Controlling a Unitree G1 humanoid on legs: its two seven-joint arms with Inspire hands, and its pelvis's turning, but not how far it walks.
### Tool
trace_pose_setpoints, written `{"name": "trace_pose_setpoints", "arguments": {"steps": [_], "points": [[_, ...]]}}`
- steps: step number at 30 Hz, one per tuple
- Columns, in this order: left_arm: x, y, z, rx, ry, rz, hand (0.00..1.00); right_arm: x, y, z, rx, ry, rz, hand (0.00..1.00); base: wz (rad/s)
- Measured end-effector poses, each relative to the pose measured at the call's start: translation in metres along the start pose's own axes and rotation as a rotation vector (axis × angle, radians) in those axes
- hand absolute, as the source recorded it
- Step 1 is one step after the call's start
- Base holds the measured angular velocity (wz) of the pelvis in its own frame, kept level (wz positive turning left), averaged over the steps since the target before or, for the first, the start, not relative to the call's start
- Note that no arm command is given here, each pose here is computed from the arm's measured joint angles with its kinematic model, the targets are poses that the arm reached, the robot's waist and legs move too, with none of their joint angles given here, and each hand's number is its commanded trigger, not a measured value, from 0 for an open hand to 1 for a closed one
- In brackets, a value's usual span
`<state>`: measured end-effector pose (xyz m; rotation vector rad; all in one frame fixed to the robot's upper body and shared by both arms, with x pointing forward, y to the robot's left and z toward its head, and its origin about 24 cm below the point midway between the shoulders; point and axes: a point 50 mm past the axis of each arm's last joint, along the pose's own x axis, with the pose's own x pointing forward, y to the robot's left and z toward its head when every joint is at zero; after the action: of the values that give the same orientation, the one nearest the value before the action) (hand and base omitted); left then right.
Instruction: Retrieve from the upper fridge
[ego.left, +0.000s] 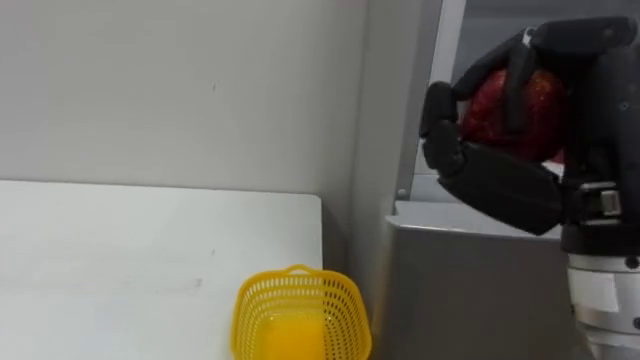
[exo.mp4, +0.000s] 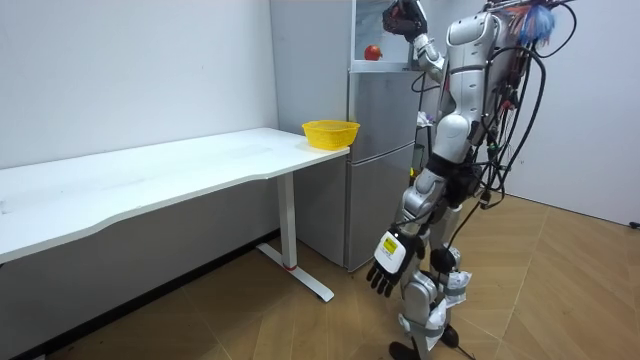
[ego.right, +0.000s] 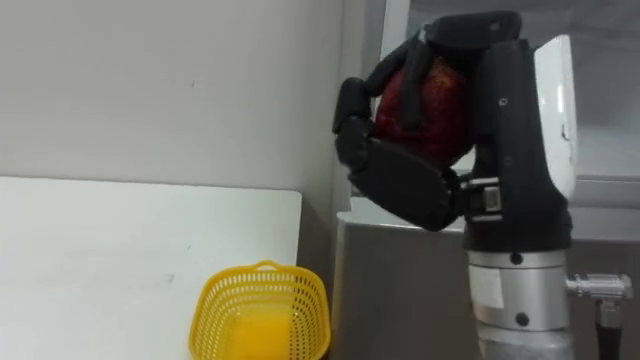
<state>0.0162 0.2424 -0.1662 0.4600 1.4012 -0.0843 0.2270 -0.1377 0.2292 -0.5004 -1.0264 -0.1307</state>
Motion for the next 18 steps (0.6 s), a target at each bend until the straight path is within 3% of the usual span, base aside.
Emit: {"name": "trace_pose_setpoints", "arguments": {"steps": [9,18], "points": [[0.002,0.007,0.006,0.036,-0.004,-0.009,0.00,-0.007,0.033,0.005,-0.045,-0.044,0.221,1.00,0.06],[0.002,0.010,0.009,0.075,-0.002,-0.018,0.00,-0.005,0.056,-0.034,-0.139,0.069,0.325,1.00,0.17]]}}
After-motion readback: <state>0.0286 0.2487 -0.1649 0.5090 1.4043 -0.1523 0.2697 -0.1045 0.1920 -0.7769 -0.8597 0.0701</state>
